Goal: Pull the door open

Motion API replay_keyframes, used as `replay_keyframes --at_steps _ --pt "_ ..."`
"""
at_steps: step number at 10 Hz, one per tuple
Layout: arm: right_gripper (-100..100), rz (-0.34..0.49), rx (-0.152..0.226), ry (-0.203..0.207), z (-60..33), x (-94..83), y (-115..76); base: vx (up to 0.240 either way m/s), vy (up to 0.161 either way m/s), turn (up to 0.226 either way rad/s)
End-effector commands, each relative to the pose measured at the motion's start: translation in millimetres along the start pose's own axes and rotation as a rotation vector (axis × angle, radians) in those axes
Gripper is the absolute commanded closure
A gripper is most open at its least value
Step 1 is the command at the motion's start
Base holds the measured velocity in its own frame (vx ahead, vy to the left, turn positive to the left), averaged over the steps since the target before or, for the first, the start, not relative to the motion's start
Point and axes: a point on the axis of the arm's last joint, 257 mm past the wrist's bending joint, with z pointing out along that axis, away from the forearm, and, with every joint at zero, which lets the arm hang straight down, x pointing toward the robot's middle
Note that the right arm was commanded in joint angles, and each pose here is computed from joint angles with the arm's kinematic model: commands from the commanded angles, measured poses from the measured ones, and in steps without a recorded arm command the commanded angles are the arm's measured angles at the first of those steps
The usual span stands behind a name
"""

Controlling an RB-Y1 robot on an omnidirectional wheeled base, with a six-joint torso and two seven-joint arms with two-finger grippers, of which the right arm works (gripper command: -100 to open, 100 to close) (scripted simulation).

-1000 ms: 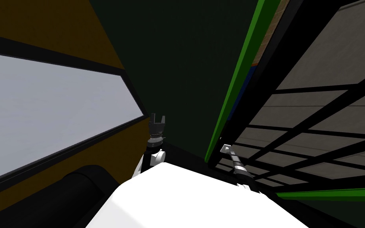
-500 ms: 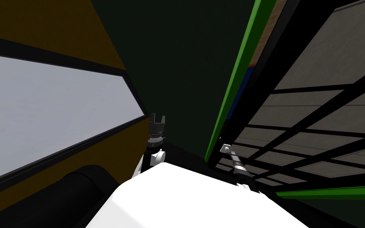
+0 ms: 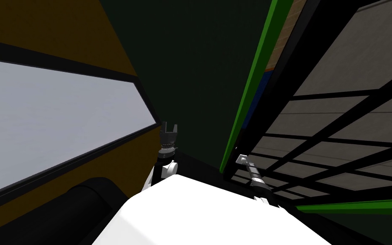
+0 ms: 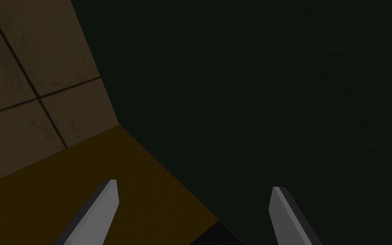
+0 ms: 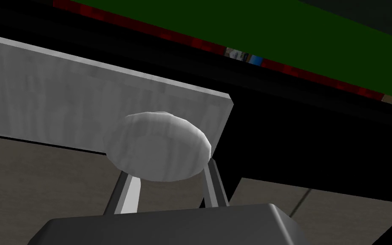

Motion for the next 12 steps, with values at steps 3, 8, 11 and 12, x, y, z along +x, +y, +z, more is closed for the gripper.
replay_keyframes --at_steps 3,8,11,12 --pt "100 0.124 -0.004 0.023 2.4 20.0 3.2 -0.036 -0.011 0.019" --pt "100 0.253 -0.004 0.024 4.1 22.7 4.4 -0.033 -0.013 0.026" --pt "100 0.271 -0.004 0.024 4.1 22.7 4.4 -0.020 -0.009 0.004" --pt "100 0.271 -0.004 0.024 4.1 22.7 4.4 0.001 0.009 0.001"
